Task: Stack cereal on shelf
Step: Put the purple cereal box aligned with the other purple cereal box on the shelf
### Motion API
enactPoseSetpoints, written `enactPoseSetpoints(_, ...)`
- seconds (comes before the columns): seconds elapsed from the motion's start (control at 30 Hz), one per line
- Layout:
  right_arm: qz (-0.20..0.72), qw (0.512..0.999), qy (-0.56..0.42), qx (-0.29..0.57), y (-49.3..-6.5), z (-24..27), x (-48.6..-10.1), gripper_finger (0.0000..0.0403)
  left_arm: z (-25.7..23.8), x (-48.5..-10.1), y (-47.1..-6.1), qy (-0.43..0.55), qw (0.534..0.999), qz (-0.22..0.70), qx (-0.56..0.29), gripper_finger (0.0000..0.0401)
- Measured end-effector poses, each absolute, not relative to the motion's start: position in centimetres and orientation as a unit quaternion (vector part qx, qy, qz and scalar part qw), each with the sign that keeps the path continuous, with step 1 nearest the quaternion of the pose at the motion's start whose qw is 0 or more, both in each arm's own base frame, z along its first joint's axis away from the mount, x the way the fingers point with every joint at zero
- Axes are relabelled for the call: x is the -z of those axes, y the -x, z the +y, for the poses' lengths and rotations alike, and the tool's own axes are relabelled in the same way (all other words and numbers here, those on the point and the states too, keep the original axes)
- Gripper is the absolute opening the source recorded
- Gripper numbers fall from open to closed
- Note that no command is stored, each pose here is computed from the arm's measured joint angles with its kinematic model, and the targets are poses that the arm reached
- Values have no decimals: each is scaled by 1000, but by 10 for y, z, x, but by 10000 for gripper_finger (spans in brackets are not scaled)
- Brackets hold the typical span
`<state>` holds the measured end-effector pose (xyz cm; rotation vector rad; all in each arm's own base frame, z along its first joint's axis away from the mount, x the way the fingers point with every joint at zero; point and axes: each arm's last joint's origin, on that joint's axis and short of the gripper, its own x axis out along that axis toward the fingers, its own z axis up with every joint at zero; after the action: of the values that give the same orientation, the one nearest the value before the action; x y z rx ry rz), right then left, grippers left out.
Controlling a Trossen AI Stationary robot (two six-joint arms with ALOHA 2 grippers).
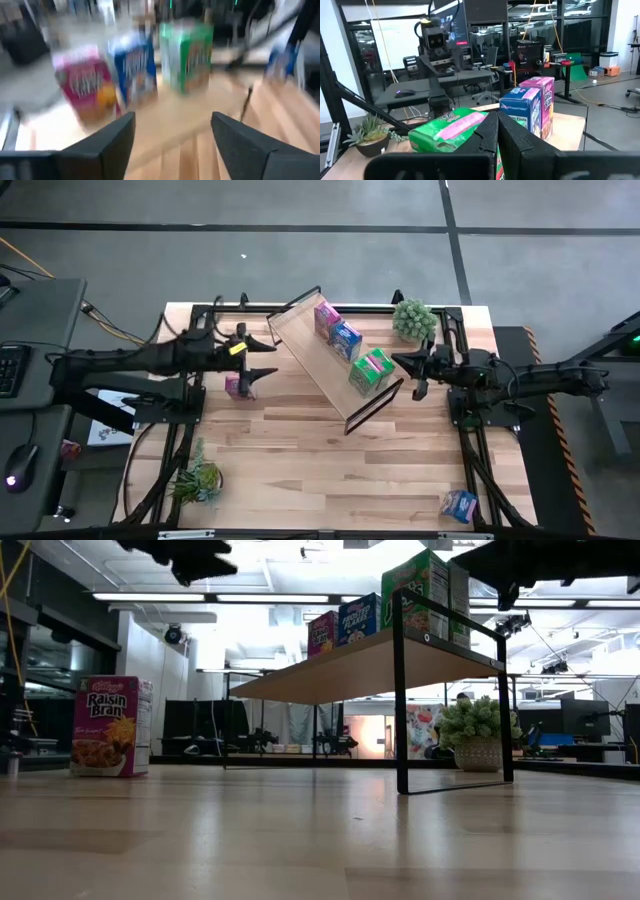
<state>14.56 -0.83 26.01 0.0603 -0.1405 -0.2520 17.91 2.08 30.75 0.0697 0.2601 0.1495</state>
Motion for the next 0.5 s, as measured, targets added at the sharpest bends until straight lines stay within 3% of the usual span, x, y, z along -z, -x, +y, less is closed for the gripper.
enactPoseSetpoints(0.23, -75, 993, -28, 84, -146, -4, -261, 0, 20, -316, -171, 42, 919, 377, -107, 315)
enactPoseSetpoints(0.5, -72, 994, -29, 73, -146, 0, -261, 0, 14, -287, -168, 37, 812, 572, -111, 333)
